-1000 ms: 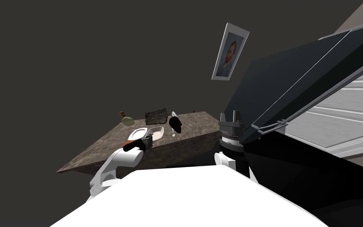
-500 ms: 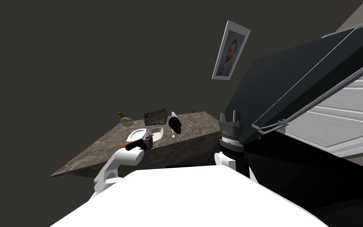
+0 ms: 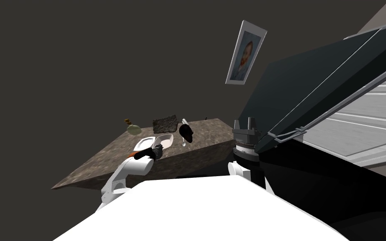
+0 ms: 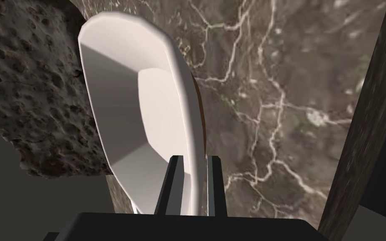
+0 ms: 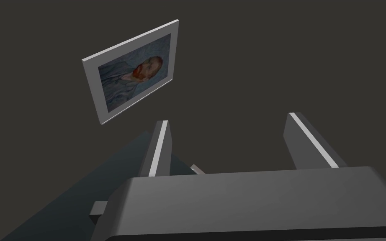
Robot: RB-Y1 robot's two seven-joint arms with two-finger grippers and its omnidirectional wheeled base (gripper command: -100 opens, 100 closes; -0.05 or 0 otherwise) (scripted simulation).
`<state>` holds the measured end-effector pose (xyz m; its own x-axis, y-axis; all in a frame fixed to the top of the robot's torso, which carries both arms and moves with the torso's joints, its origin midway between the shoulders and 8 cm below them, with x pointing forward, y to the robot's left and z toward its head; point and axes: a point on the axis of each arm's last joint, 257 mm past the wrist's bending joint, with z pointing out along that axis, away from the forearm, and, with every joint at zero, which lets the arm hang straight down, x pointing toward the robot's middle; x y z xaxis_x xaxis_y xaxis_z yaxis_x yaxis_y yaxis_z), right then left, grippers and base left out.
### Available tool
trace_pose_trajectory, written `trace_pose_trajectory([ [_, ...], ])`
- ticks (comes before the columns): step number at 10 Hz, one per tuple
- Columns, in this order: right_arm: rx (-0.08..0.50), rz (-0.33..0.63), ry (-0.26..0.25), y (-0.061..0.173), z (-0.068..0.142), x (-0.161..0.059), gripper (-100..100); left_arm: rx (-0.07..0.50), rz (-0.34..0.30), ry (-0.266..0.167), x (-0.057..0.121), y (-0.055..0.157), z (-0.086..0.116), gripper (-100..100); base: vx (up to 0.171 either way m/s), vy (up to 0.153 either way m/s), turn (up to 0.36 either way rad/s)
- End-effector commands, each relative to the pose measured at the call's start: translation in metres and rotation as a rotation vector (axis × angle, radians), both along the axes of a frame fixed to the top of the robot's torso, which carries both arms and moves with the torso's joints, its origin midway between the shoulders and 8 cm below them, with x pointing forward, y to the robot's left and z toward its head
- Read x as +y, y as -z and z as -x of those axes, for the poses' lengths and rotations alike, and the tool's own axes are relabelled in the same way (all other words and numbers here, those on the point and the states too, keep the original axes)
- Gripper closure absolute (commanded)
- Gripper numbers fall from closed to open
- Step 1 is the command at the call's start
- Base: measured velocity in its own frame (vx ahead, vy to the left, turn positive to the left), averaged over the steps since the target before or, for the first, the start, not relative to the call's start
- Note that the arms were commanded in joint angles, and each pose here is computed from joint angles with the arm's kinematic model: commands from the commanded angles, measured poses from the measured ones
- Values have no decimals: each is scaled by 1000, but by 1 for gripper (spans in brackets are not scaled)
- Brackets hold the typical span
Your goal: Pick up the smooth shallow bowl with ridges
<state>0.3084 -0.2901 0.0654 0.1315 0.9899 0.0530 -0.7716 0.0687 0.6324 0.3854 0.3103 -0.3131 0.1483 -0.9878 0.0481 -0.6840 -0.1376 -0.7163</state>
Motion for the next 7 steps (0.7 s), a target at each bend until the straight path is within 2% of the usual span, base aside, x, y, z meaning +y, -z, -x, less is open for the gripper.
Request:
trace_pose_trajectory([
  [1,0,0,0,0,0,0,0,0,0,0,0,0,0,100,0,0,0],
  [2,0,0,0,0,0,0,0,1,0,0,0,0,0,100,0,0,0],
  [3,0,0,0,0,0,0,0,1,0,0,0,0,0,0,0,0,0],
  [4,0,0,0,0,0,0,0,1,0,2,-3,-6,4,100,-15,-1,22],
  [6,0,0,0,0,0,0,0,0,0,3,-2,-7,4,100,-19,-3,11],
  [7,0,0,0,0,0,0,0,2,0,2,-2,-7,4,0,0,0,0],
])
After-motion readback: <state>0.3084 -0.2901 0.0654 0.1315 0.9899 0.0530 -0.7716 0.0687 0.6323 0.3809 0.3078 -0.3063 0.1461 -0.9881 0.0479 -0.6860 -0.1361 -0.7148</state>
